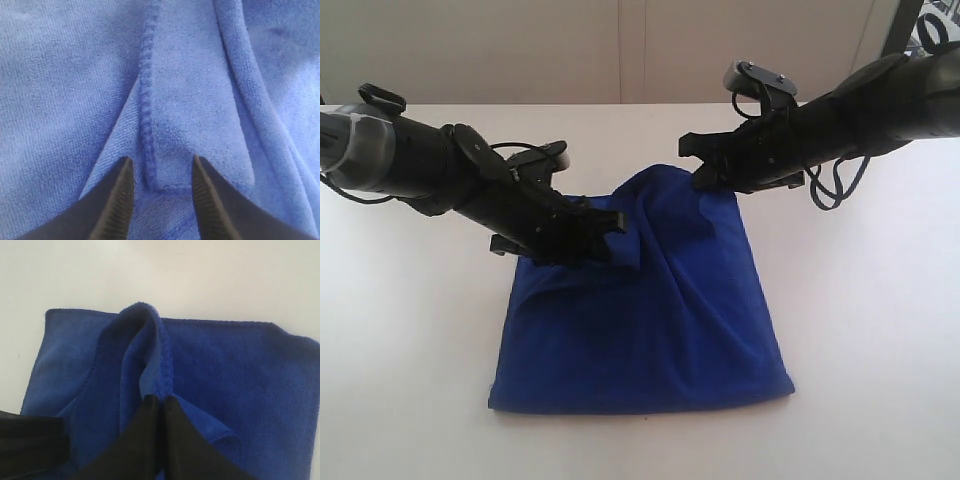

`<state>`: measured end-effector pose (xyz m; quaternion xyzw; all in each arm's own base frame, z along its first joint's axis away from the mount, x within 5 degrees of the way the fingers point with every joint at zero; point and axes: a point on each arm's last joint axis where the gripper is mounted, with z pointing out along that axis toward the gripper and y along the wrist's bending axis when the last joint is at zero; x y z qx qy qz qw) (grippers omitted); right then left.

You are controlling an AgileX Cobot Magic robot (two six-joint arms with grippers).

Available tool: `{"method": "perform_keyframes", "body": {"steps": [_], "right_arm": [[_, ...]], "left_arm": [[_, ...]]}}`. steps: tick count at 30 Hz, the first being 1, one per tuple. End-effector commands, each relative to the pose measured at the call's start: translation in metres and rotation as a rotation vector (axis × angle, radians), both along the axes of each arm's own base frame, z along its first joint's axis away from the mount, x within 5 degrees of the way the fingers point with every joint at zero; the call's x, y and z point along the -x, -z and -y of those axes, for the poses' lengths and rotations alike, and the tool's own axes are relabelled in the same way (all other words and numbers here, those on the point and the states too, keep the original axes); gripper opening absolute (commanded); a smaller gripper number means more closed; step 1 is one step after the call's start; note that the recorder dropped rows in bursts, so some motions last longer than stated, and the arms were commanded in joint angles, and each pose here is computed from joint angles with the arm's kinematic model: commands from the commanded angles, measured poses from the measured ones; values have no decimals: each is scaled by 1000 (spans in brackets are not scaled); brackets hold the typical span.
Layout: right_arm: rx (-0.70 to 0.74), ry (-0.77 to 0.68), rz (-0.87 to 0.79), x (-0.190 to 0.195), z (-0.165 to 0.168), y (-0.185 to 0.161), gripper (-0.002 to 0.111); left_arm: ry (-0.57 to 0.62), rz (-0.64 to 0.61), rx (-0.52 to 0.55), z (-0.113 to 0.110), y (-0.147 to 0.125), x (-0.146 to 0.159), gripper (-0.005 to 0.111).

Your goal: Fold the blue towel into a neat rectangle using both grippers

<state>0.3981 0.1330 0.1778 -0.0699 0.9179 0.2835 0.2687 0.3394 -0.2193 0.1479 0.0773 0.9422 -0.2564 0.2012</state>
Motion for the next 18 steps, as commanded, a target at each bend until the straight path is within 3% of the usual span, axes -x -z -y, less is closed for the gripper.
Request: {"method": "perform_keyframes", "body": {"steps": [1,8,18], "right_arm": [[3,12,11,-1,4,-4,0],[3,12,11,-1,4,-4,0],[3,12,11,-1,4,-4,0]], "left_arm": [[-2,-17,12,2,0,2,44],[15,-34,53,7,-1,5,44],[38,8,18,13,6,6,44]]}}
